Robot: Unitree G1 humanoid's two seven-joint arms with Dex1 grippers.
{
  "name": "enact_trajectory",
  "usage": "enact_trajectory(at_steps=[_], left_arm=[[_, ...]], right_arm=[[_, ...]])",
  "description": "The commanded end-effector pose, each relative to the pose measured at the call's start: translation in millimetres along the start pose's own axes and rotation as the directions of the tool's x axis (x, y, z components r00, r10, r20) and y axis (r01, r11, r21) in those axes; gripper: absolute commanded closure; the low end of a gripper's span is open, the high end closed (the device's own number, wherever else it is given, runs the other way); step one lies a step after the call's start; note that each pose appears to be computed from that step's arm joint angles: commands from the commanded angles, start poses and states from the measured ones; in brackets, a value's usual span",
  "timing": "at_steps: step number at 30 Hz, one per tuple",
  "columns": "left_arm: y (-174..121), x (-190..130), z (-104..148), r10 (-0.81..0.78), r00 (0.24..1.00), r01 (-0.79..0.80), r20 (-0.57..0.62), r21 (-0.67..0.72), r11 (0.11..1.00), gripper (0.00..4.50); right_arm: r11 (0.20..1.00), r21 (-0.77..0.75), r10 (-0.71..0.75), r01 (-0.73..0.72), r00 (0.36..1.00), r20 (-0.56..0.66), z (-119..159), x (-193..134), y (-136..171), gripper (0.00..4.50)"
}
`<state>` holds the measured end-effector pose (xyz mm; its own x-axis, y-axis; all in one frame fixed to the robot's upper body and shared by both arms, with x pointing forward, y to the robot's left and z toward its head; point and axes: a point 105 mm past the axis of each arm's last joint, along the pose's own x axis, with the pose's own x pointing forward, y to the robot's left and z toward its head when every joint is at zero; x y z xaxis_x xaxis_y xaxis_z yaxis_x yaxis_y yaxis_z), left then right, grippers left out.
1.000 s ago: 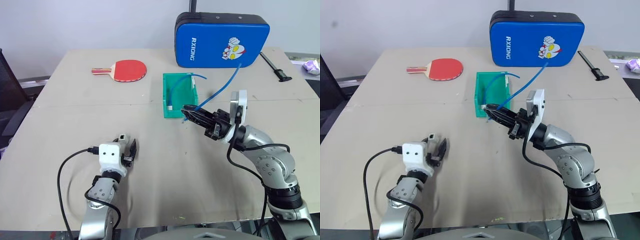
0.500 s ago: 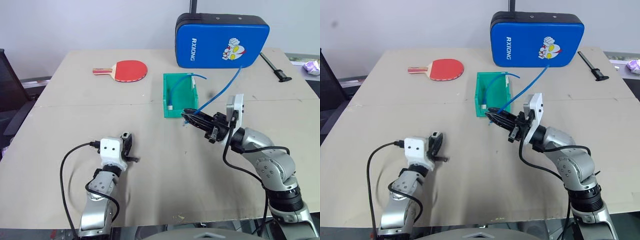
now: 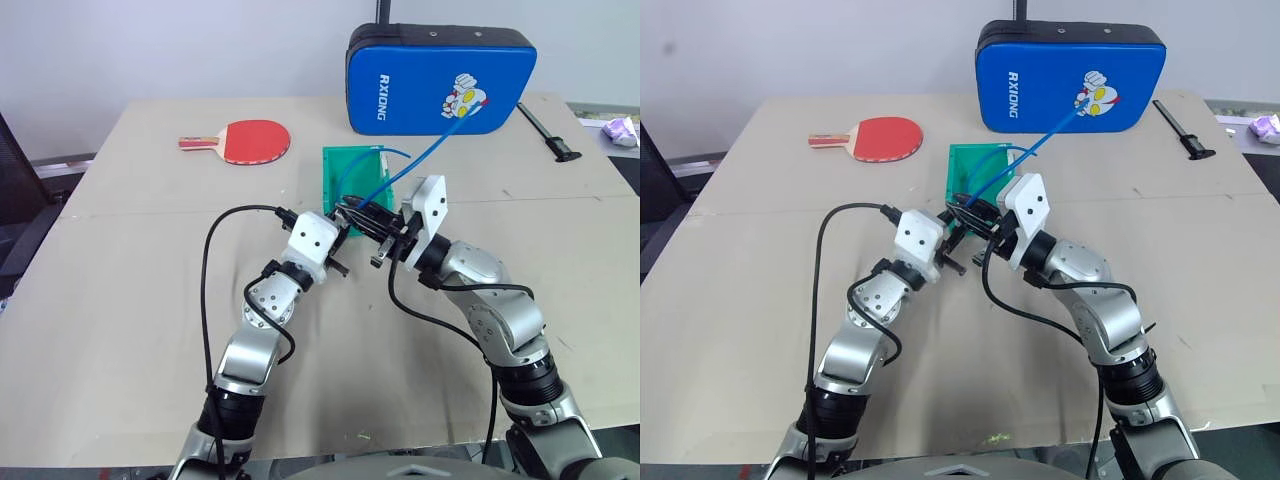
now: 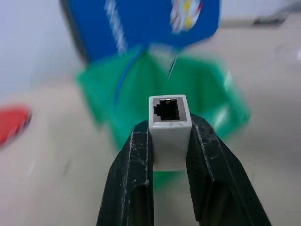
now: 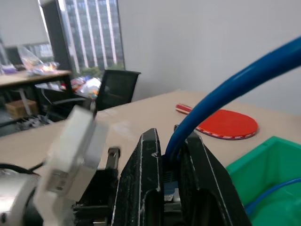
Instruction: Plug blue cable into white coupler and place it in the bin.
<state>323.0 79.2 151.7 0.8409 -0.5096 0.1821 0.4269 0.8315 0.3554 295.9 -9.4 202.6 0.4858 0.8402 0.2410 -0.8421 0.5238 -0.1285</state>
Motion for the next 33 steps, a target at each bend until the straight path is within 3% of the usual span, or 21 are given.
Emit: enact_trajectory(at_steps=[1, 10, 21, 28, 33], left_arm=[[-1.5, 4.4, 12.4, 0.01, 0.999, -0.012, 0.049, 0.045, 0.999, 4.14], [-6.7, 4.0, 13.7, -0.002, 0.998, 0.0, 0.056, 0.044, 0.999, 4.14], [-8.6, 3.7, 12.1, -0.008, 0.999, 0.006, 0.053, 0.036, 0.999, 4.14], [-15.8, 9.9, 19.7, -0.049, 0.995, 0.044, 0.091, 0.05, 0.998, 4.14], [-17.1, 11.0, 33.7, -0.054, 0.986, 0.046, 0.158, 0.057, 0.997, 4.14]], right_arm=[[0.996, -0.087, -0.028, 0.031, 0.999, 0.035, 9.7, 8.6, -1.7, 4.5], [0.98, -0.157, -0.113, 0.119, 0.992, 0.049, 8.1, 16.2, -11.7, 4.5], [0.959, -0.27, -0.111, 0.085, 0.99, -0.085, -17.4, 16.5, -10.4, 4.5], [0.96, -0.256, -0.186, 0.114, 0.941, -0.282, -49.6, 18.4, -12.6, 4.5], [0.974, -0.181, -0.209, 0.133, 0.835, -0.51, -95.2, -0.4, -14.1, 4.5]])
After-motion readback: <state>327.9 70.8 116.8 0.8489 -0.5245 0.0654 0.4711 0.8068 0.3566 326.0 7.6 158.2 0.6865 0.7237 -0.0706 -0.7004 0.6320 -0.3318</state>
